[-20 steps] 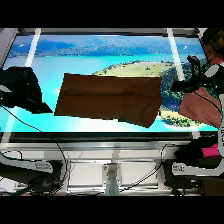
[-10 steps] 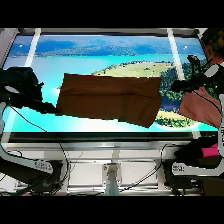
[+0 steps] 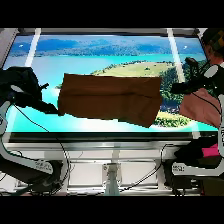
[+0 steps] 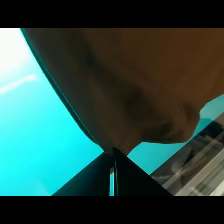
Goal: Fold the clothes and pants, and hang the long-sleeved shirts on hangers.
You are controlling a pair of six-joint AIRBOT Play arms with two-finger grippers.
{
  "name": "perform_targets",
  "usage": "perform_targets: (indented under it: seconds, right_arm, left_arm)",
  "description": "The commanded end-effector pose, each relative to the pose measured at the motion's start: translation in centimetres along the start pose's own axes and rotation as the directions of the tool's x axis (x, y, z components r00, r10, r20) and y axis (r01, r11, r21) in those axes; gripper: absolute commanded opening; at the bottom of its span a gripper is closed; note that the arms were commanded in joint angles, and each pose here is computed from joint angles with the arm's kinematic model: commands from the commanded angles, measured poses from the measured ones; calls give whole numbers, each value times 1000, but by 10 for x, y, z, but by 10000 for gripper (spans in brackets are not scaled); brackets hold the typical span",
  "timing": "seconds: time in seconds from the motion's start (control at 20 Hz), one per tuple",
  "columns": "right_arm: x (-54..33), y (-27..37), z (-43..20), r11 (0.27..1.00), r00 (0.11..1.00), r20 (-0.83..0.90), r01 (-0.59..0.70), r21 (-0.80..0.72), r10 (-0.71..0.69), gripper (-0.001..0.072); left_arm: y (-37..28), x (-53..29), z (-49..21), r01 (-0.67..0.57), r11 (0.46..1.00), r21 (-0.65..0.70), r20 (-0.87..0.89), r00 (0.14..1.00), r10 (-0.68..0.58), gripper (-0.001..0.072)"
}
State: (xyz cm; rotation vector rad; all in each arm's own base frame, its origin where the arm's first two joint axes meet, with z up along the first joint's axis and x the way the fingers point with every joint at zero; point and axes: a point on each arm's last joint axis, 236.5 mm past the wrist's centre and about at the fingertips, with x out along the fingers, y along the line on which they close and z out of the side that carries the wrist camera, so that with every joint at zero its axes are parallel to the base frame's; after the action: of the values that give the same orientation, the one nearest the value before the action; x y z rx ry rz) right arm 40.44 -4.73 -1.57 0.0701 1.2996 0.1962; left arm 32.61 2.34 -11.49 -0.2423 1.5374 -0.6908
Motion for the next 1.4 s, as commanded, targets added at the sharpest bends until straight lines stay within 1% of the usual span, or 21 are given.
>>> perform_targets:
  seconds: [0.0,0.05,0.2,0.4,0.55,0.7,0.9,1.25,1.35]
  right_arm:
    - [18,20,-36,996,990,-105,-91,15,92,452]
    - [28,31,-49,990,981,-130,-138,42,143,470]
    - [46,66,-86,957,941,-180,-275,91,287,470]
    - [49,96,-121,928,922,-140,-339,157,360,470]
    - [44,113,-140,903,919,-89,-354,242,384,469]
    - [40,127,-161,887,912,-73,-372,274,405,469]
    - [50,129,-180,861,918,-58,-344,375,392,469]
    - [58,139,-174,795,904,20,-387,467,428,467]
    - [61,139,-176,789,906,29,-384,480,423,456]
  left_arm:
    - [-25,-25,11,26,999,36,51,998,-28,19]
    - [-33,-33,18,24,999,48,86,996,-28,19]
    - [-52,-54,31,12,997,80,168,986,-25,20]
    - [-60,-66,33,-19,995,101,195,981,-1,20]
    - [-60,-67,33,-18,995,98,195,981,-1,20]
    - [-60,-67,33,-18,995,98,195,981,-1,20]
    - [-60,-67,33,-18,995,98,195,981,-1,19]
    - [-60,-67,33,-19,995,98,195,981,-1,20]
    - [-60,-67,33,-19,995,98,195,981,-1,20]
